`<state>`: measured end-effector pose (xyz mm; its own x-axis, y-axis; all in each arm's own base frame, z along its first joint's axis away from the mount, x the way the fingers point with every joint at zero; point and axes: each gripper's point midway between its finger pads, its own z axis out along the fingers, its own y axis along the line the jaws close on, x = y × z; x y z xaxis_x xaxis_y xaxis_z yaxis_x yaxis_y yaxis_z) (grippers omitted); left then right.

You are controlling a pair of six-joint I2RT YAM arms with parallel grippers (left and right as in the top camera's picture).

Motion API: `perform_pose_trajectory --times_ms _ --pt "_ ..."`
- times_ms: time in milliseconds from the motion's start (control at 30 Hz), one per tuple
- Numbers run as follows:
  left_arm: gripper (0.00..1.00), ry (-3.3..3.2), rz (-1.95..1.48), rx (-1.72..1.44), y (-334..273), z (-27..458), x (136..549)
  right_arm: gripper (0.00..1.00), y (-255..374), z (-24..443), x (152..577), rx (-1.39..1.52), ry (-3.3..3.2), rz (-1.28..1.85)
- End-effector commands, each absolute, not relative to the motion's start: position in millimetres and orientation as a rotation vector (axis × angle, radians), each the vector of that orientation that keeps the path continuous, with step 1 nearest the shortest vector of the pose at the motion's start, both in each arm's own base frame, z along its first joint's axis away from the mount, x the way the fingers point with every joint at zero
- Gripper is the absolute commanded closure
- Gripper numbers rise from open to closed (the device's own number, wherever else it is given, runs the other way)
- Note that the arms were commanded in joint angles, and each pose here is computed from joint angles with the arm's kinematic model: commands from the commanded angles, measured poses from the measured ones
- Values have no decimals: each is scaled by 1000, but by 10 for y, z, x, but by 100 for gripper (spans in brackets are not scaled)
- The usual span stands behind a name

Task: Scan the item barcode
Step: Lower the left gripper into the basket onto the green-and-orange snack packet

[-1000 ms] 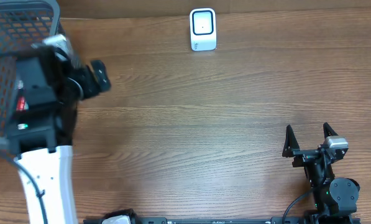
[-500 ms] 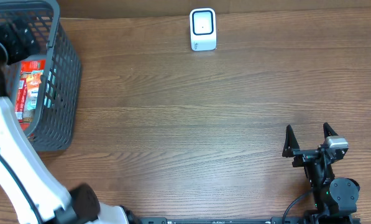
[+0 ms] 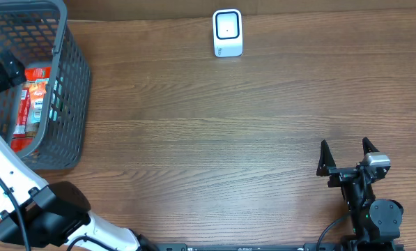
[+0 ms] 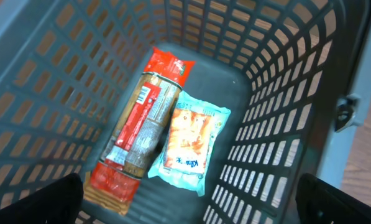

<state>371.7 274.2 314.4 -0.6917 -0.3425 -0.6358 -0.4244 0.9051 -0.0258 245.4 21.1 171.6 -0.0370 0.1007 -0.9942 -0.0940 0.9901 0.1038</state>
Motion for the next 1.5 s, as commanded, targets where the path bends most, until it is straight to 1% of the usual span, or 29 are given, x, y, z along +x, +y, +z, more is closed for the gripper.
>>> perform_pose_trajectory --times_ms 0,733,933,1133,1467 --pt "0 2431 95 -455 2725 2982 3841 0 199 1695 2457 9 1597 152" --pt "0 2687 -129 -538 2841 1667 4044 0 199 1694 2457 9 1597 152" --pt "0 2715 -202 -499 2847 1323 4156 0 199 1694 2457 9 1597 152" --pt "0 2752 -217 -456 2797 1082 4252 0 199 1694 2457 9 1597 152" --pt "0 2819 -83 -438 2814 929 4253 0 199 1694 2457 9 1597 152"
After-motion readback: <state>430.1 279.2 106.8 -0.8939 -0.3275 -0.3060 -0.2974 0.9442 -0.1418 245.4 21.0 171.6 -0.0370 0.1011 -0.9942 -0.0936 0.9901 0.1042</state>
